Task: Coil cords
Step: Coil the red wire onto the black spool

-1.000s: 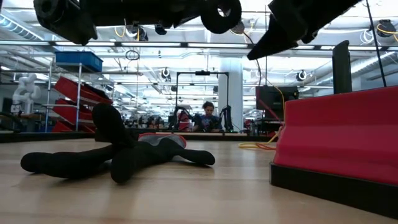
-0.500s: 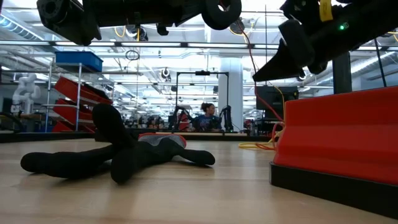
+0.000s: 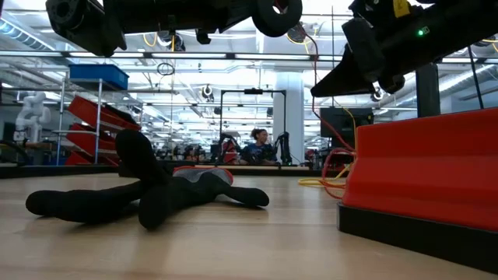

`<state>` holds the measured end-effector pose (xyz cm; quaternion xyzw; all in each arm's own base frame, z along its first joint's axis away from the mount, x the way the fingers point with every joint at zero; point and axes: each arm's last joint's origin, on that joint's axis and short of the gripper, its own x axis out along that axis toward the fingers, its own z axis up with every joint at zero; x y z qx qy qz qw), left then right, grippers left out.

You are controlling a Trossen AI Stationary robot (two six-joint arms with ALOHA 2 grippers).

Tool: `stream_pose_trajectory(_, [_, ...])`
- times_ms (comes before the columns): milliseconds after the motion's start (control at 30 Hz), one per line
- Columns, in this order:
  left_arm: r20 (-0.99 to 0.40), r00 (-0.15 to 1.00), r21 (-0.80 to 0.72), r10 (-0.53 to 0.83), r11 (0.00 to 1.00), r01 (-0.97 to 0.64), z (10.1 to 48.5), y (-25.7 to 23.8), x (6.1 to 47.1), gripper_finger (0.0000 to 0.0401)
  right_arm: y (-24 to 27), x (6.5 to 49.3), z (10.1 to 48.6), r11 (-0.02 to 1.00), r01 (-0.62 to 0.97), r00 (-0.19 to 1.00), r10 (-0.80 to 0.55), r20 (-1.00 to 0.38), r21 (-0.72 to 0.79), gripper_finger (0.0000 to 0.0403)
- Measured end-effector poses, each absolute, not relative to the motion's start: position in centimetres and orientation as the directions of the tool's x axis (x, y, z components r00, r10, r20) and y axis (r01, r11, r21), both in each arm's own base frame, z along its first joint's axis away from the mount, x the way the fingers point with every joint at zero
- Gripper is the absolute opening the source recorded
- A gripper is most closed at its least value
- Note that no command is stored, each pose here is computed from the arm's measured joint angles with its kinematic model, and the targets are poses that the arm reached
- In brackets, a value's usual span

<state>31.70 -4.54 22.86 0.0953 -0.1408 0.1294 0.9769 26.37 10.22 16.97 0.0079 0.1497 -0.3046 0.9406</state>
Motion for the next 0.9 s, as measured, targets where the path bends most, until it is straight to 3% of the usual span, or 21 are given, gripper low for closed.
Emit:
stream_pose_trajectory(433, [0.297, 0.918, 0.132, 0.264, 0.940, -0.314, 22.8, -3.5, 31.8, 0.0000, 8.3, 30.8, 14.9, 0.808, 0.588, 0.778, -0.556, -0.292, 0.029, 0.0000])
stream_pose_trajectory(633, [0.241, 0.911, 0.249, 0.335, 0.886, -0.391, 22.3, -3.0, 32.0, 0.0000, 8.3, 33.5, 16.2, 0.841, 0.541, 0.803, -0.519, -0.293, -0.007, 0.0000])
stream_pose_trajectory(900, [0.165, 0.924, 0.375, 0.344, 0.845, -0.382, 21.5, -3.1, 32.1, 0.0000, 8.2, 35.1, 18.1, 0.846, 0.528, 0.787, -0.518, -0.336, -0.069, 0.0000])
